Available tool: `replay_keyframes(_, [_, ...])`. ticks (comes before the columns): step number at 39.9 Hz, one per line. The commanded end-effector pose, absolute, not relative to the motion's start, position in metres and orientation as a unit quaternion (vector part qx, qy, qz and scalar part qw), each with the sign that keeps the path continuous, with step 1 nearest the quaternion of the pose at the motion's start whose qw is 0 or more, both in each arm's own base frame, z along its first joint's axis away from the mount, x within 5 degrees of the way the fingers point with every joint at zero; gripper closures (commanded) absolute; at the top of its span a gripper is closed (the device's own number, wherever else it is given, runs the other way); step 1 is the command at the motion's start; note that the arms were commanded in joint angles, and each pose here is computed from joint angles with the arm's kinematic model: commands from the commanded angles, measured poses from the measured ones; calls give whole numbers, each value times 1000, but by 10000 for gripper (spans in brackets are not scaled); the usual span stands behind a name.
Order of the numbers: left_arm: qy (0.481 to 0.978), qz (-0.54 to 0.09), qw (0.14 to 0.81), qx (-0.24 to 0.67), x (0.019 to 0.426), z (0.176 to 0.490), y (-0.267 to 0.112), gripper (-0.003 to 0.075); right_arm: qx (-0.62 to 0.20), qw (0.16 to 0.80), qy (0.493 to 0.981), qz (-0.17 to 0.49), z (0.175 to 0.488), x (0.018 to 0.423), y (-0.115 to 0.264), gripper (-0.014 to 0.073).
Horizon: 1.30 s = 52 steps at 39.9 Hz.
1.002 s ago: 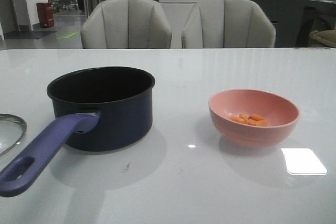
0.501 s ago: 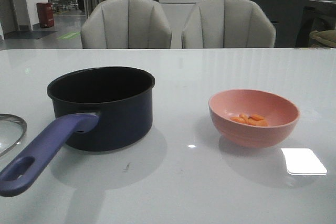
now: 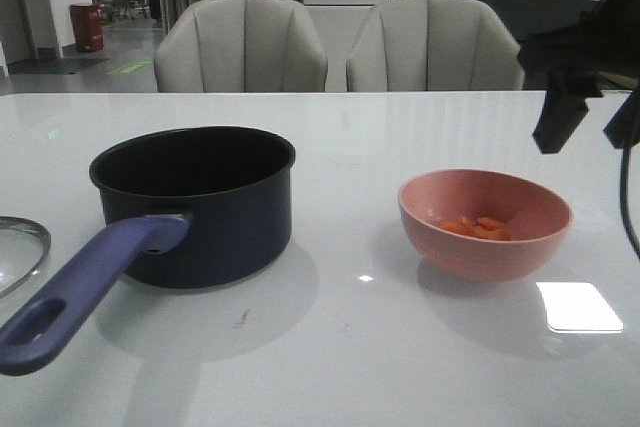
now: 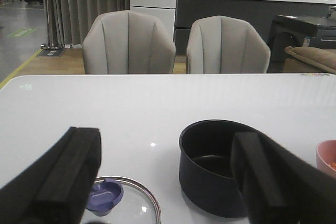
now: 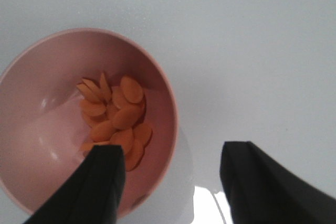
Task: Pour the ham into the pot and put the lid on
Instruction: 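Reach the right gripper down and grasp the pink bowl rim, then lift the pink bowl and carry it over the pot, right gripper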
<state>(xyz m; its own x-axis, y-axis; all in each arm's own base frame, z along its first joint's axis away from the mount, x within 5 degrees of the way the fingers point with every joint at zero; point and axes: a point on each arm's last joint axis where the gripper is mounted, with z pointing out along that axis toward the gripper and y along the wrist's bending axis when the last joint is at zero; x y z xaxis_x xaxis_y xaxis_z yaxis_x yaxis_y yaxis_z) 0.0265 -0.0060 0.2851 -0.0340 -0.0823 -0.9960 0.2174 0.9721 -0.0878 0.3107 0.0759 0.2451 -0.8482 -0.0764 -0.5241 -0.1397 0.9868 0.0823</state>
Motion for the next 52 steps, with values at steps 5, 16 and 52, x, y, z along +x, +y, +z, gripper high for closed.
replay_keyframes(5, [687,-115,716,47,27,298,-6,169,-57,266,961,57,243,344,83,90])
replay_keyframes(16, [687,-115,716,47,27,298,-6,169,-36,227,972,55,214,361,77,102])
replay_keyframes(52, [687,-115,716,47,27,298,-6,169,-70,330,933,125,303,369,121,458])
